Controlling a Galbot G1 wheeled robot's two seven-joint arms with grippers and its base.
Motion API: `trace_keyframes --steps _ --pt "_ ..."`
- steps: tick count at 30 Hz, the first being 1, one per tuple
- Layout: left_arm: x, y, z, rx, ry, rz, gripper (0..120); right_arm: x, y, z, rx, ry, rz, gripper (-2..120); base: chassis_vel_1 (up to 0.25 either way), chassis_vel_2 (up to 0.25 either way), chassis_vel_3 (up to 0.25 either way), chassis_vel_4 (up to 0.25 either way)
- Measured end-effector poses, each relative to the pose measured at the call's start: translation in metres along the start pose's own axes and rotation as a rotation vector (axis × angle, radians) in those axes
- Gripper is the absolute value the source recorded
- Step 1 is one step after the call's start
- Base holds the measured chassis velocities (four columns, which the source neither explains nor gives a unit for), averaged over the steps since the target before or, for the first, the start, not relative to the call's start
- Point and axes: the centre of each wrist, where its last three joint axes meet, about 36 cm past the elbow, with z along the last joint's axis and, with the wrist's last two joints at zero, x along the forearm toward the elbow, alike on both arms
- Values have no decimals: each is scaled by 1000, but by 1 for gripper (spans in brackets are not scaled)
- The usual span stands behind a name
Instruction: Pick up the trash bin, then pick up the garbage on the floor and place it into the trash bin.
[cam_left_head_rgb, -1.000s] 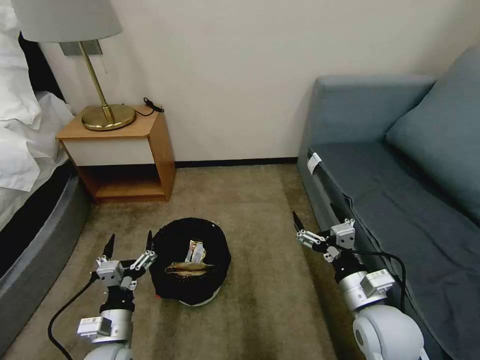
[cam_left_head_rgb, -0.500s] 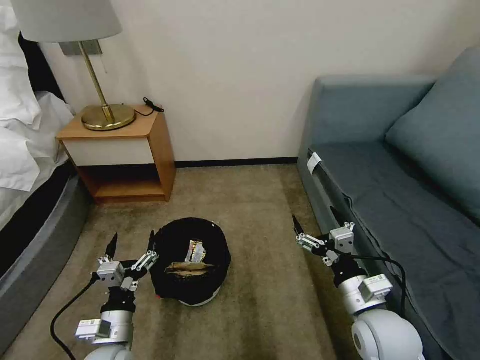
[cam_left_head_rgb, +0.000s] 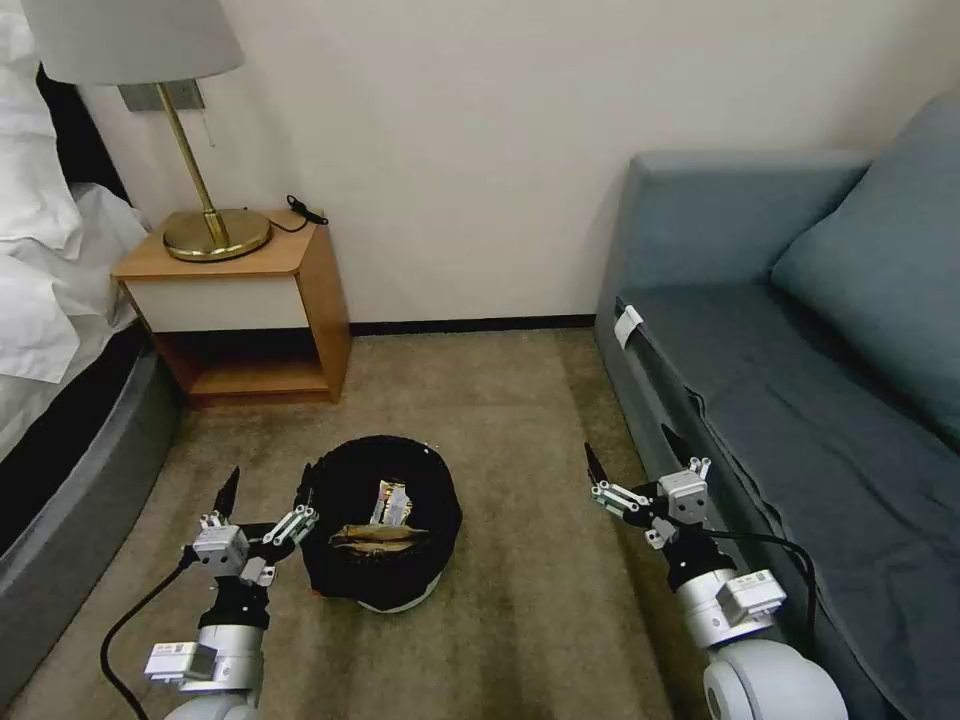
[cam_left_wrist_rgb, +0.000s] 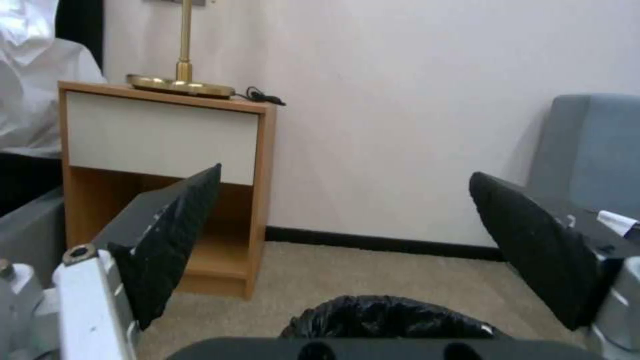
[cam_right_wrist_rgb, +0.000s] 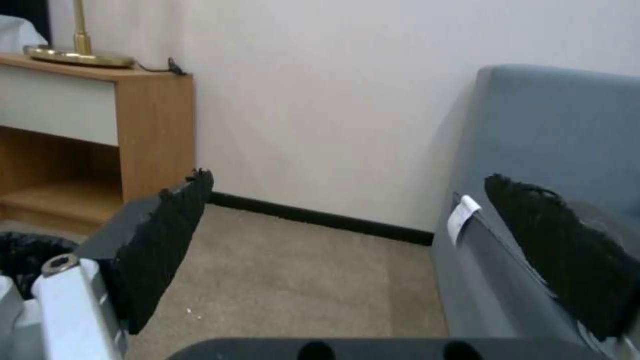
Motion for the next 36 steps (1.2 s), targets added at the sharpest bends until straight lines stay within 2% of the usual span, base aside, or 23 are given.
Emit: trace_keyframes --steps 36 --pt "0 0 0 0 2 -1 100 0 0 0 -2 -1 -1 100 0 0 0 0"
